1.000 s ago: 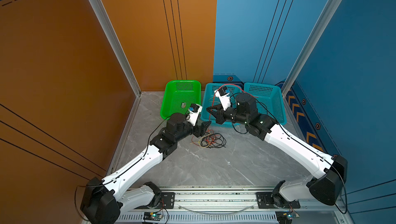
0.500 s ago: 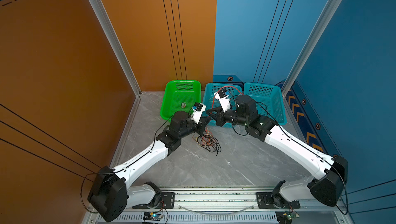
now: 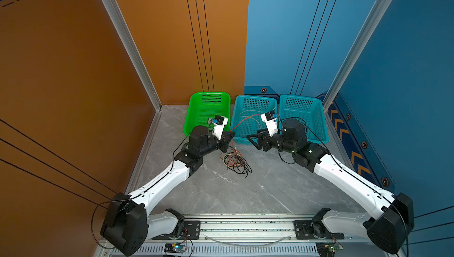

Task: Untangle and sort cables by color
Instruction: Untie the cable, then place the cable into the container, then untie the cable.

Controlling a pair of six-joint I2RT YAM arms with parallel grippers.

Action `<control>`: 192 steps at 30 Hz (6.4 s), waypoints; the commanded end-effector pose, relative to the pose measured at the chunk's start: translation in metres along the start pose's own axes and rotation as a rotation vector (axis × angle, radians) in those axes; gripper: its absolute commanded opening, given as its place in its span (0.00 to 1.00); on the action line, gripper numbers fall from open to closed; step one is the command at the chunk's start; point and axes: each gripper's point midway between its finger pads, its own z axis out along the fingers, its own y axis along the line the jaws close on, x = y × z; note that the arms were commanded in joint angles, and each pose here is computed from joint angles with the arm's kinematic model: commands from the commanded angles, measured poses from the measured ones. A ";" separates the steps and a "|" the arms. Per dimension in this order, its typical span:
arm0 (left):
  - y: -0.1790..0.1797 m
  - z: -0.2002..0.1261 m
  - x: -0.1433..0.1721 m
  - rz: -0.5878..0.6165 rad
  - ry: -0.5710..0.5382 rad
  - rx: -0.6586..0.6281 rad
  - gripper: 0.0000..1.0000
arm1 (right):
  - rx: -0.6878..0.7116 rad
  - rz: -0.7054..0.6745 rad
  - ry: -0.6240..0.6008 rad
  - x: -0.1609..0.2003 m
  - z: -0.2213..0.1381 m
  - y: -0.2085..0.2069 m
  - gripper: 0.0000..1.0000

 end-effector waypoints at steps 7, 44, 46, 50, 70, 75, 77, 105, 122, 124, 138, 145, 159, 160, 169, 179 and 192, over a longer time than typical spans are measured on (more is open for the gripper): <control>-0.018 -0.003 -0.017 -0.010 -0.024 0.074 0.00 | -0.042 -0.020 0.078 0.072 0.020 0.003 0.83; -0.086 -0.043 -0.074 -0.081 -0.103 0.246 0.00 | 0.351 -0.184 0.184 0.126 0.135 -0.049 0.80; -0.092 -0.054 -0.091 -0.066 -0.128 0.247 0.00 | 0.358 -0.178 0.196 0.135 0.133 -0.054 0.79; -0.105 -0.077 -0.125 -0.013 -0.170 0.252 0.00 | 0.362 -0.165 0.221 0.152 0.130 -0.060 0.79; -0.124 -0.143 -0.248 0.121 -0.408 0.232 0.00 | 0.430 -0.174 0.344 0.219 0.107 -0.087 0.77; -0.130 -0.156 -0.275 0.162 -0.449 0.229 0.00 | 0.433 -0.168 0.352 0.226 0.105 -0.090 0.76; -0.131 -0.160 -0.288 0.188 -0.463 0.219 0.00 | 0.434 -0.166 0.351 0.226 0.104 -0.090 0.76; 0.005 -0.193 -0.441 0.234 -0.764 -0.066 0.00 | 0.434 -0.094 0.312 0.213 0.091 -0.099 0.75; 0.182 -0.063 -0.390 0.101 -0.647 -0.197 0.00 | 0.420 -0.083 0.312 0.206 0.084 -0.095 0.75; 0.205 -0.041 -0.364 0.075 -0.588 -0.219 0.00 | 0.418 -0.079 0.314 0.206 0.085 -0.095 0.75; 0.284 0.052 -0.165 -0.021 -0.197 -0.425 0.00 | 0.421 -0.079 0.336 0.205 0.090 -0.099 0.75; 0.308 0.072 -0.069 -0.097 0.018 -0.541 0.07 | 0.415 -0.075 0.338 0.200 0.086 -0.097 0.75; 0.344 0.031 -0.008 -0.220 0.189 -0.795 0.51 | 0.388 -0.080 0.305 0.178 0.070 -0.081 0.75; 0.342 0.028 -0.012 -0.226 0.173 -0.787 0.52 | 0.389 -0.079 0.306 0.178 0.069 -0.081 0.75; 0.248 0.018 -0.067 -0.121 0.047 -0.606 0.60 | 0.386 -0.081 0.295 0.167 0.062 -0.072 0.75; 0.086 -0.005 -0.035 -0.080 -0.082 -0.217 0.98 | 0.283 -0.122 0.294 0.124 0.021 -0.039 0.80; -0.012 -0.010 0.086 -0.183 0.132 0.049 0.98 | 0.352 -0.060 0.210 0.100 -0.024 -0.071 0.79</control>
